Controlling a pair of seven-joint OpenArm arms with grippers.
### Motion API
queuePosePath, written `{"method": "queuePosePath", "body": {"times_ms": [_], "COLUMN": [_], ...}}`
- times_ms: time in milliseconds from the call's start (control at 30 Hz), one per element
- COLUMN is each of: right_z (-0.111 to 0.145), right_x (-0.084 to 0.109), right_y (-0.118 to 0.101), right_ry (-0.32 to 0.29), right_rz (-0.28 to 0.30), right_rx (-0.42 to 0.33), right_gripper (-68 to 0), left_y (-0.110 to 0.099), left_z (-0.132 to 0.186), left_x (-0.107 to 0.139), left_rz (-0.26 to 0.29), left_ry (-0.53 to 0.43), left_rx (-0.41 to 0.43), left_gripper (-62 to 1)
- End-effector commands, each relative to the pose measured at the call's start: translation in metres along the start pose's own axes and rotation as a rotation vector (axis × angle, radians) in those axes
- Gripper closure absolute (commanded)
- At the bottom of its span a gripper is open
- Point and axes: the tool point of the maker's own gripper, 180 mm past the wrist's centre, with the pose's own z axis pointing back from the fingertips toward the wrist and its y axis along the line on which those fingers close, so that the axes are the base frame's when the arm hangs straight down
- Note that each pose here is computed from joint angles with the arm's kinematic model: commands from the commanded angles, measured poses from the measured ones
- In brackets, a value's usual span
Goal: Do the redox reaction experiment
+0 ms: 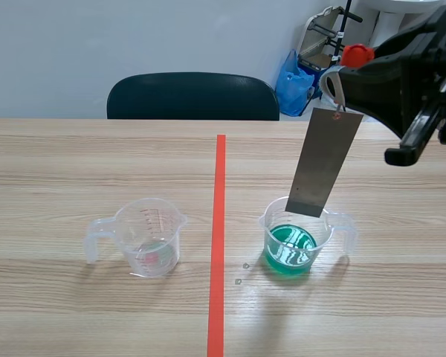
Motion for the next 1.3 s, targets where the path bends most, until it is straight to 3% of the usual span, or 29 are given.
{"method": "queuePosePath", "body": {"times_ms": [0,100,167,333,467,667,833,1067,1267], "right_z": [0.002,0.002,0.002,0.002,0.002,0.002,0.002,0.002,0.002], "right_x": [0.013,0.013,0.013,0.013,0.013,0.013,0.013,0.013,0.013], "right_y": [-0.003,-0.003,-0.003,-0.003,-0.003,-0.003,-0.003,-0.003,-0.003], "right_ry": [-0.033,-0.033,-0.033,-0.033,-0.033,-0.033,-0.033,-0.033,-0.033], "right_rz": [0.024,0.024,0.024,0.024,0.024,0.024,0.024,0.024,0.024], "right_rx": [-0.007,-0.007,-0.007,-0.007,-0.007,-0.007,-0.007,-0.007,-0.007], "right_gripper": [-2.0,-2.0,-2.0,-2.0,-2.0,-2.0,-2.0,-2.0,-2.0], "left_y": [0.006,0.016,0.019,0.011,-0.007,-0.064,-0.114,-0.185,-0.223], "left_z": [-0.017,-0.047,-0.071,-0.133,-0.179,-0.236,-0.271,-0.296,-0.307], "left_x": [0.008,0.008,0.009,0.030,0.052,0.060,0.079,0.088,0.091], "left_rz": [-0.027,-0.078,-0.100,-0.133,-0.126,-0.170,-0.132,-0.139,-0.114], "left_ry": [-0.033,-0.005,0.014,-0.017,-0.079,-0.079,-0.112,-0.107,-0.117], "left_rx": [-0.031,-0.097,-0.159,-0.334,-0.426,-0.614,-0.736,-0.880,-0.932], "left_gripper": [-30.2,-13.1,-6.0,-2.6,-2.7,-2.7,-2.7,-2.7,-2.7]}}
